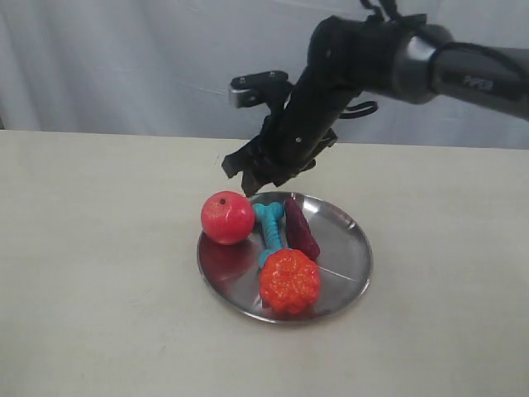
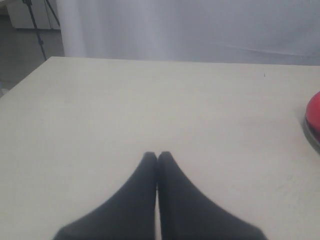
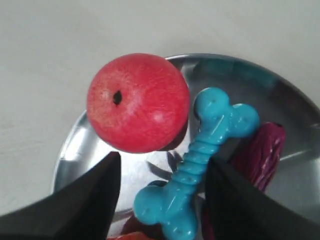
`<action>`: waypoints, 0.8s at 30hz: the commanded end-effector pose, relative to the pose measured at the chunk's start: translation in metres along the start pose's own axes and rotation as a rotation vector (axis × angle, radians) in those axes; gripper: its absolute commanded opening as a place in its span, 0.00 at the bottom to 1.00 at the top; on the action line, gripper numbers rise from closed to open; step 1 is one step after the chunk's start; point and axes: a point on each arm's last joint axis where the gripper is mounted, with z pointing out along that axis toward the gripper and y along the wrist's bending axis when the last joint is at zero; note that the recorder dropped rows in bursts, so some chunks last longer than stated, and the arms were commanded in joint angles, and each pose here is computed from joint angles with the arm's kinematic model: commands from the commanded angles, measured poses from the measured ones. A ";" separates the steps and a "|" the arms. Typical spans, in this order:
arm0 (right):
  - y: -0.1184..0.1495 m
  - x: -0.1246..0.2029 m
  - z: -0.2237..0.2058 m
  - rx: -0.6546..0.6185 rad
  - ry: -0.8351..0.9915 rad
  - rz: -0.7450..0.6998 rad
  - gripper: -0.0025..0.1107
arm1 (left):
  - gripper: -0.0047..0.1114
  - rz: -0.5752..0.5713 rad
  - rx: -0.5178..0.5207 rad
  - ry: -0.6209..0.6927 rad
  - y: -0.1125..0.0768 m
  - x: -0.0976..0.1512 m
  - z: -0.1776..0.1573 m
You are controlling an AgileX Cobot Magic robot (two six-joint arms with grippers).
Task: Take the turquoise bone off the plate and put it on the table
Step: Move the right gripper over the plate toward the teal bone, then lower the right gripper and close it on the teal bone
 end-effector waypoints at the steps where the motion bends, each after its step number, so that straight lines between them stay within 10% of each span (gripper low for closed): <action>1: -0.005 0.002 0.027 0.147 0.099 -0.005 0.47 | 0.04 -0.013 -0.002 -0.004 0.000 0.000 0.000; 24: -0.009 0.019 0.090 0.132 0.174 0.020 0.47 | 0.04 -0.013 -0.002 -0.004 0.000 0.000 0.000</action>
